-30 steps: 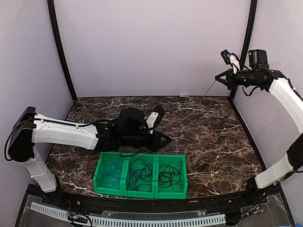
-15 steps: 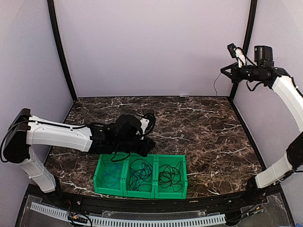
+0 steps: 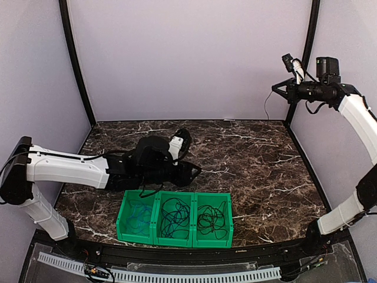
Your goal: Untangle the cables
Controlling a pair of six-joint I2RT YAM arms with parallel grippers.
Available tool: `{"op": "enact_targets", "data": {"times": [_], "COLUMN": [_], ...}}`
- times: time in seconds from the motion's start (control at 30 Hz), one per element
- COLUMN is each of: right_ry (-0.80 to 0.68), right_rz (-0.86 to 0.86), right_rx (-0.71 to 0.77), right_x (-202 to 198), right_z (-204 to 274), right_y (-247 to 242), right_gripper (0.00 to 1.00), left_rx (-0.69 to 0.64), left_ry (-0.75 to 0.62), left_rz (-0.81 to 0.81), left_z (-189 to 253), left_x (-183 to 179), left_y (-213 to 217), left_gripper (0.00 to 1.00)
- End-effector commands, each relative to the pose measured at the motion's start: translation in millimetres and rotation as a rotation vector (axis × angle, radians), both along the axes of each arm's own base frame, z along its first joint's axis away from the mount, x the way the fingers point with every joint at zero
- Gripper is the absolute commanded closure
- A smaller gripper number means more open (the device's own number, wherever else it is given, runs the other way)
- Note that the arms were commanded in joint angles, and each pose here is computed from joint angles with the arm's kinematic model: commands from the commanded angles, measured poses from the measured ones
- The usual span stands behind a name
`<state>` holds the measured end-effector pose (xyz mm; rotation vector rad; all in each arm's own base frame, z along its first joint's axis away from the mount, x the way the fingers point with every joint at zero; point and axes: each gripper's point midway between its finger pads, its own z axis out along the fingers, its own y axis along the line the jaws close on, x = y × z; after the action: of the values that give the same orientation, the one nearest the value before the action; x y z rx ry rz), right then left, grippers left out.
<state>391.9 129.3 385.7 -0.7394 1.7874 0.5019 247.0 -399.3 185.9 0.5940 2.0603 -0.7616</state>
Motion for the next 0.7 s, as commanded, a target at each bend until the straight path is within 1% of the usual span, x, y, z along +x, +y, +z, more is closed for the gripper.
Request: {"op": "enact_targets", "data": {"times": [0.0, 0.03, 0.07, 0.1, 0.13, 0.17, 0.23, 0.33, 0.43, 0.47, 0.53, 0.6, 0.63, 0.67], "right_ry": [0.003, 0.011, 0.017, 0.020, 0.026, 0.030, 0.040, 0.038, 0.025, 0.025, 0.025, 0.024, 0.023, 0.020], "right_rz": [0.095, 0.115, 0.137, 0.162, 0.185, 0.213, 0.256, 0.317, 0.376, 0.395, 0.429, 0.457, 0.470, 0.481], "right_rx": [0.033, 0.031, 0.026, 0.022, 0.019, 0.016, 0.009, -0.002, -0.019, -0.021, -0.023, -0.019, -0.014, -0.007], "right_x": [-19.0, -22.4, -26.2, -30.6, -34.7, -39.4, -47.4, -58.1, -70.8, -75.0, -82.6, -89.4, -92.2, -94.2], "right_z": [5.6, 2.2, -1.3, -3.6, -6.4, -8.0, -10.7, -9.2, -4.6, -3.2, -0.5, 3.1, 5.8, 9.7], "right_y": [23.0, 29.3, 35.8, 43.0, 49.7, 57.1, 70.4, 87.7, 105.1, 110.2, 118.7, 124.8, 127.1, 128.3], "right_gripper": [1.00, 1.00, 1.00, 1.00, 1.00, 1.00, 1.00, 1.00, 1.00, 1.00, 1.00, 1.00, 1.00, 1.00], "left_rx": [-0.175, -0.191, -0.210, -0.226, -0.233, -0.240, -0.243, -0.228, -0.179, -0.159, -0.152, -0.149, -0.166, -0.179], "left_ry": [-0.170, -0.231, -0.272, -0.342, -0.369, -0.413, -0.463, -0.530, -0.594, -0.608, -0.622, -0.610, -0.612, -0.608], "left_rz": [-0.073, -0.082, -0.097, -0.098, -0.108, -0.102, -0.101, -0.094, -0.061, -0.033, -0.001, 0.036, 0.057, 0.046], "left_z": [57.4, 65.4, 76.9, 89.9, 94.3, 102.2, 110.3, 115.0, 107.2, 104.3, 98.8, 83.2, 88.5, 83.3], "left_x": [3.2, 4.8, 0.5, 3.1, -0.2, 4.8, 12.1, 24.5, 44.1, 51.3, 64.1, 79.7, 88.2, 90.0], "left_y": [-41.7, -49.7, -58.9, -67.7, -75.1, -85.1, -101.6, -123.0, -146.2, -147.9, -158.2, -165.8, -165.0, -168.1], "left_gripper": [0.44, 0.39, 0.37, 0.33, 0.30, 0.26, 0.23, 0.19, 0.14, 0.09, 0.05, 0.05, 0.07, 0.14]}}
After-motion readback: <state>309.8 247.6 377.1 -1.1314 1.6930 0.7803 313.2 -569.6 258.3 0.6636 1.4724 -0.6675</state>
